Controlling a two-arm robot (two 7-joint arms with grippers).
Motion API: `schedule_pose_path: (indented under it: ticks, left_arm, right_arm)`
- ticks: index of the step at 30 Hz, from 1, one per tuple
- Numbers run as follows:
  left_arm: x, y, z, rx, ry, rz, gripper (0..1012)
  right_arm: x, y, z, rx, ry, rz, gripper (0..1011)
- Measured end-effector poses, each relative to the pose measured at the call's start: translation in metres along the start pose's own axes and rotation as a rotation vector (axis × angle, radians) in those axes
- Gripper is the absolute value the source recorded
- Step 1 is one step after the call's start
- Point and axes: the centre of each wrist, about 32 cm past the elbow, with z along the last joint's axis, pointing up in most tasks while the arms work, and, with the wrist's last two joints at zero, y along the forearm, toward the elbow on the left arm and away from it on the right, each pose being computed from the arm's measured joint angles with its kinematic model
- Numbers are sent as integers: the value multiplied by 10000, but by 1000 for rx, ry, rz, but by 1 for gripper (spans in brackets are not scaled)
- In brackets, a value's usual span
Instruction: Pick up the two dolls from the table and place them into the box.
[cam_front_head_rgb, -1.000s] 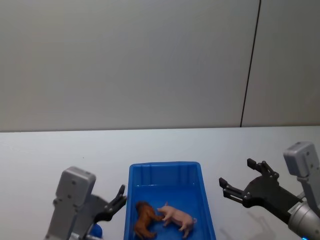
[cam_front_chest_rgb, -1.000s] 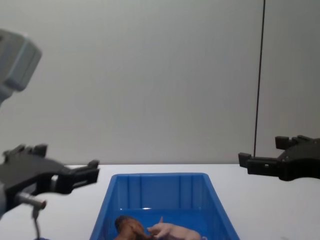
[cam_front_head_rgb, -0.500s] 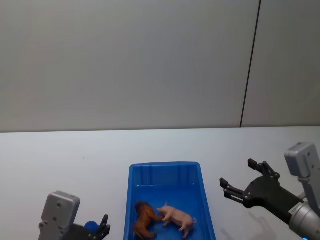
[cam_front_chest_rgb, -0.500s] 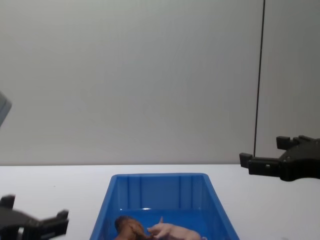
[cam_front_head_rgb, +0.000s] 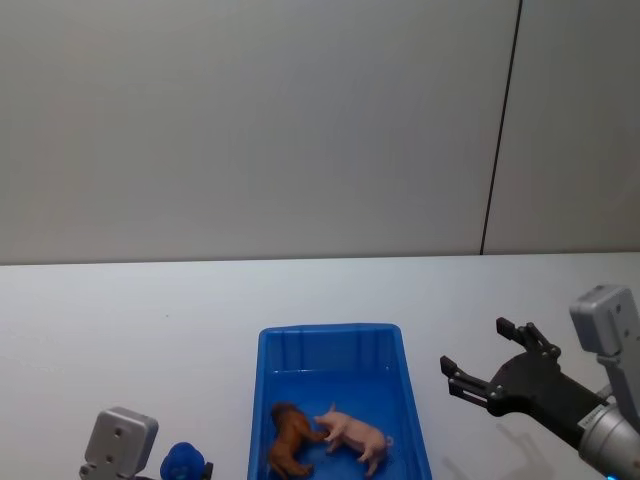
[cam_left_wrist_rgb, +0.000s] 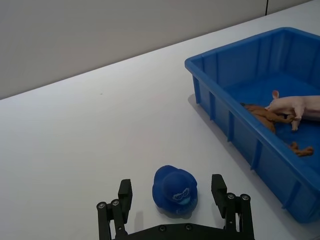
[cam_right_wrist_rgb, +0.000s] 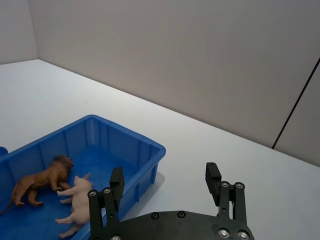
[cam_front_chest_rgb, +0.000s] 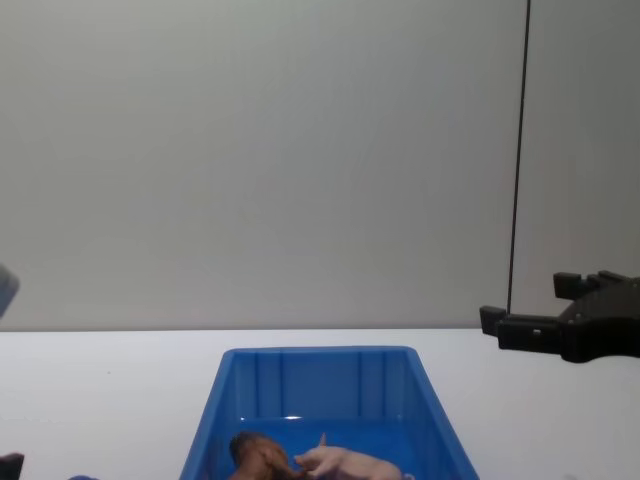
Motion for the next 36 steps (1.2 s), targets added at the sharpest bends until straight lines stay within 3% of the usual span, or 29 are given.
schedule_pose_path:
  ticks: [9,15,21,25,31,36]
  left_arm:
    - [36,-107,-59,17,0,-29,979]
    - [57,-187,-80,30,-6,-44,847]
    - [75,-245,-83,37,-13,-53,647]
    - [89,-267,-76,39,-18,-55,550]
    - [117,-293,-40,35,-31,-54,509]
    - [137,-312,52,6,-49,-56,434]
  right_arm:
    - [1,-1,0,0,0,0,1001]
    - [0,-1,-1,0,0,0,1001]
    - [0,-1,-1,0,0,0,1001]
    - [0,-1,-1,-1,0,0,1001]
    - [0,-1,-1,-1,0,0,1001]
    - [0,-1,-1,-1,0,0,1001]
